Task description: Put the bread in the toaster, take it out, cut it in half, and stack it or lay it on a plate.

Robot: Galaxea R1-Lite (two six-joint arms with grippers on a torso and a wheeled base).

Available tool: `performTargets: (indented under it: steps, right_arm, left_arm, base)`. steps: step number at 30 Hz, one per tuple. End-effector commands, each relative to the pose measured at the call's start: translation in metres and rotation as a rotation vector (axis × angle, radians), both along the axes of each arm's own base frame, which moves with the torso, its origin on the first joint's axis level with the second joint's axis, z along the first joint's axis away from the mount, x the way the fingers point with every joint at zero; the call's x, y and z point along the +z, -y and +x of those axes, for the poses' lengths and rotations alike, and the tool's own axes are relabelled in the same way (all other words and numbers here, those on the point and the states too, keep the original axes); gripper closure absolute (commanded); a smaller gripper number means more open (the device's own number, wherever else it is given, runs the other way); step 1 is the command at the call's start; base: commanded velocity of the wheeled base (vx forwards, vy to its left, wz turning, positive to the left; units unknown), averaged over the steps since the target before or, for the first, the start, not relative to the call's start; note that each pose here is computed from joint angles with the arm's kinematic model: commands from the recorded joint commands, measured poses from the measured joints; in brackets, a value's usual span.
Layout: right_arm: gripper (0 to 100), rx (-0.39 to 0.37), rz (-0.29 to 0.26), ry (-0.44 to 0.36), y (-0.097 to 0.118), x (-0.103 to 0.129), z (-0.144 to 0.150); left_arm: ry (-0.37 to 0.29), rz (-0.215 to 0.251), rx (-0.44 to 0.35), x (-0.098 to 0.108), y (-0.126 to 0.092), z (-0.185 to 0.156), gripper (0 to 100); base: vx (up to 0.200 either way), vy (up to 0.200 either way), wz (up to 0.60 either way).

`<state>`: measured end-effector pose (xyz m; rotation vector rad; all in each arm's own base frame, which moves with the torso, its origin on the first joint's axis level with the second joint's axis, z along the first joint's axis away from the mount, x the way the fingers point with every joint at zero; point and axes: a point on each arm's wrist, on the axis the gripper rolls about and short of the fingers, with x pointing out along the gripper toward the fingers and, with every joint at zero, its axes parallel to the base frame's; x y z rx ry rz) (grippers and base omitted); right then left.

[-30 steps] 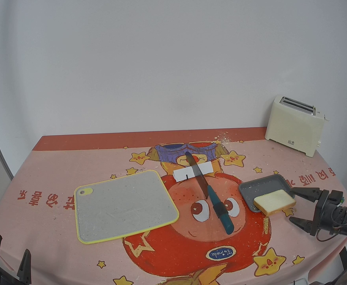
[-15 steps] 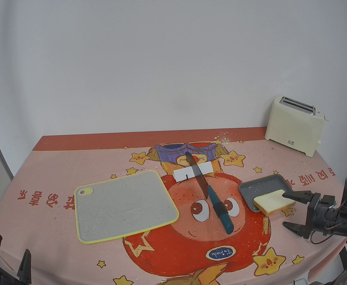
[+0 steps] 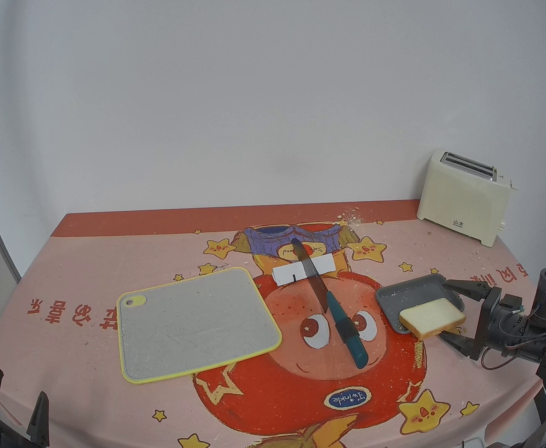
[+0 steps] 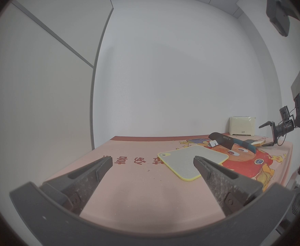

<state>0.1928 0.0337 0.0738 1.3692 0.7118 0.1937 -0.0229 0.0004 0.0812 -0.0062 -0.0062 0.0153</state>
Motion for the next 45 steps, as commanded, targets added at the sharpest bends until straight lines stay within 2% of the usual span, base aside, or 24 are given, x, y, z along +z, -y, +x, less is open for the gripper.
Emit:
performTargets:
  steps: [1,17,18,23,28,31,41,45]
  right_arm:
    - [0,-0.004,-0.002,-0.027,0.000,-0.008,0.004]
    - [0,-0.002,0.000,-0.012,-0.001,-0.007,0.010]
    - [100,-0.002,0.000,-0.012,-0.001,-0.007,0.010]
    - [100,0.000,-0.001,-0.032,-0.001,-0.010,0.010]
    - [100,0.007,-0.020,-0.108,-0.003,-0.027,0.013]
    - [100,-0.001,-0.023,-0.109,-0.002,-0.028,0.014]
    - [100,-0.005,-0.008,0.017,-0.002,-0.008,0.011]
    - [100,-0.006,0.000,0.123,-0.001,0.012,0.006]
  left_arm:
    - [-0.006,0.000,0.002,-0.005,0.000,0.000,0]
    - [-0.006,0.000,0.002,-0.005,0.000,0.000,0]
    - [-0.006,0.000,0.002,-0.005,0.000,0.000,0]
    - [-0.006,0.000,0.002,-0.005,0.000,0.000,0]
    - [-0.006,0.000,0.002,-0.005,0.000,0.000,0]
    - [-0.008,0.000,0.002,-0.005,0.000,0.001,0]
    - [-0.006,-0.001,0.002,-0.005,0.000,0.001,0]
    - [-0.006,-0.001,0.000,-0.005,0.000,0.000,0]
  base:
    - [0.000,0.000,0.00]
    - [0.000,0.000,0.00]
    - [0.000,0.000,0.00]
    - [0.000,0.000,0.00]
    - [0.000,0.000,0.00]
    - [0.000,0.000,0.00]
    - [0.000,0.000,0.00]
    - [0.000,0.000,0.00]
